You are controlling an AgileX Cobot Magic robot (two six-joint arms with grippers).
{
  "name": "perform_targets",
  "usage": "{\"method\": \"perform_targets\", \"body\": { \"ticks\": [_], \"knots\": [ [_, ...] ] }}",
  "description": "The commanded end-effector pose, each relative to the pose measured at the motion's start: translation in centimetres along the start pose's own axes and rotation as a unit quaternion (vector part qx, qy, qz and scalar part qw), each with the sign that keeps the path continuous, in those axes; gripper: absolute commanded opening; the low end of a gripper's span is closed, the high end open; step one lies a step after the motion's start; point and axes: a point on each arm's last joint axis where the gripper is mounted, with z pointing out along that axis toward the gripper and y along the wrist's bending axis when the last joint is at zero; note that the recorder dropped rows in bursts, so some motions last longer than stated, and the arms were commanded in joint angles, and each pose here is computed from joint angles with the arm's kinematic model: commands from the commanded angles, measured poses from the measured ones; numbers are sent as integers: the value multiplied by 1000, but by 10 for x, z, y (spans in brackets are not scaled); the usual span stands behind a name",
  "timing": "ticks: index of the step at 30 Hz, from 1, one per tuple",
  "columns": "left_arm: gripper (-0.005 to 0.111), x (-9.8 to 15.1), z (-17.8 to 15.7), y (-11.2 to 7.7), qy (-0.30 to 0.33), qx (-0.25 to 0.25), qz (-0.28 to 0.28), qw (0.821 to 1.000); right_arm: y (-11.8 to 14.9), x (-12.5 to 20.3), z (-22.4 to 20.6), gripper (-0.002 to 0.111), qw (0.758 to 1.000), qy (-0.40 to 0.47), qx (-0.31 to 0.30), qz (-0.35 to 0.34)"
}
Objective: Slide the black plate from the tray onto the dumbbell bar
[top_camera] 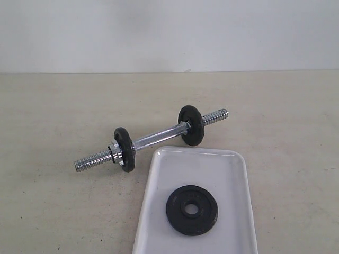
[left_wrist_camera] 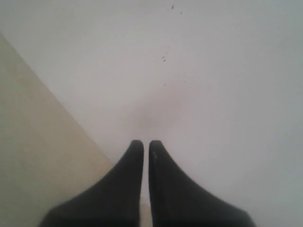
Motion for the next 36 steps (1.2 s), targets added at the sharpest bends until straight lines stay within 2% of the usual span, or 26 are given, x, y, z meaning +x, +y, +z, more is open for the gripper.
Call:
{"method": "perform_targets", "body": {
  "ticks": [1,8,10,17,27,33,35,36],
  "knots": [
    [4,7,-1,6,38,-30,-2,999,3,-22,1,8,998,9,9,69],
    [4,12,-1,11,65,-54,13,996,9,-19,22,8,987,95,-82,104],
    [4,12,-1,11,67,-52,44,995,7,-23,27,8,987,99,-88,90],
    [4,12,-1,11,68,-51,57,995,12,-53,27,8,991,65,-97,64],
    [4,12,-1,10,67,-46,99,992,20,-52,25,8,984,84,-142,75],
    [4,10,-1,9,60,-40,103,992,22,-51,24,8,981,89,-151,82],
    [4,9,-1,7,53,-32,71,996,23,-51,24,8,981,90,-154,82],
    [4,9,-1,6,56,-31,74,995,23,-51,24,8,980,90,-155,82]
  ]
}}
